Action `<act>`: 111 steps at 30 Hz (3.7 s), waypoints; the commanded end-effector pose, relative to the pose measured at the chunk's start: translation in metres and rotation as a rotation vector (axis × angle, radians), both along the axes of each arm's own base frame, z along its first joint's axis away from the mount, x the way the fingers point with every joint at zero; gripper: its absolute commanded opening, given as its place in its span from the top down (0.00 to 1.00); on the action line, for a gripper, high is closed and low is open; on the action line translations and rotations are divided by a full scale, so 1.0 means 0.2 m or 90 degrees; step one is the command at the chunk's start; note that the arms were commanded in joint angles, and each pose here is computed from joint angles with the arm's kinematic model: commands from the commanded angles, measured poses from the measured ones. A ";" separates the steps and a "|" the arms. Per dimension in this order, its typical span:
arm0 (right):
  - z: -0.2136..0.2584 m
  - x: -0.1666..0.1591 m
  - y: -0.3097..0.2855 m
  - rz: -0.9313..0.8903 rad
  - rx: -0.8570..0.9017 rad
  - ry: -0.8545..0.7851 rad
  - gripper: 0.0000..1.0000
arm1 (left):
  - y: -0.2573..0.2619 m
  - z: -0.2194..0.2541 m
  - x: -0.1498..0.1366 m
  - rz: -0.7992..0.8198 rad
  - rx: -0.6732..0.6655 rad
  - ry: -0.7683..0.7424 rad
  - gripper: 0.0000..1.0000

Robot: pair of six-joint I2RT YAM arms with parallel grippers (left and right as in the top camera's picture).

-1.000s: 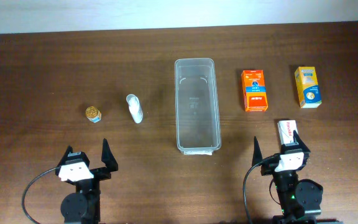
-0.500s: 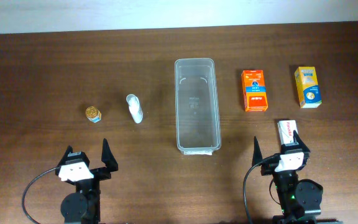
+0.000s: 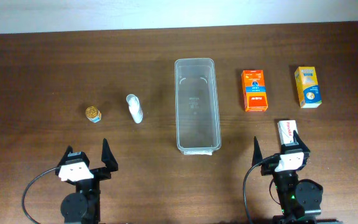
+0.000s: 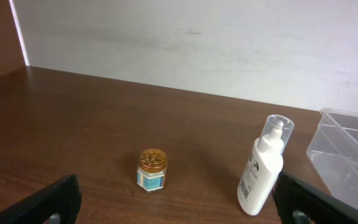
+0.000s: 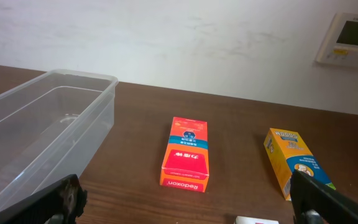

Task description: Pack container

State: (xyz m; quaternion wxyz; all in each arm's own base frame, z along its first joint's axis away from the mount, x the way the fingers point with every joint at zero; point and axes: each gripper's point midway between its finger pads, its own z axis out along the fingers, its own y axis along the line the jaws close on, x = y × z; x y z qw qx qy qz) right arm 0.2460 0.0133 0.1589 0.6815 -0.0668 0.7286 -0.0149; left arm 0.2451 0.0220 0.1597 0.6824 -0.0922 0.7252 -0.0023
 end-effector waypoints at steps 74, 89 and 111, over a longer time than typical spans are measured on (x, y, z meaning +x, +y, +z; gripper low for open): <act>0.10 1.00 0.09 0.035 0.031 0.703 0.02 | 0.01 0.00 0.00 0.008 0.011 -0.001 0.01; -0.18 1.06 -0.07 -0.040 -0.055 0.760 0.02 | 0.01 0.00 0.00 0.008 0.011 -0.001 0.01; -0.46 1.12 -0.03 0.033 0.026 0.809 0.01 | 0.01 0.00 0.00 0.008 0.011 -0.001 0.01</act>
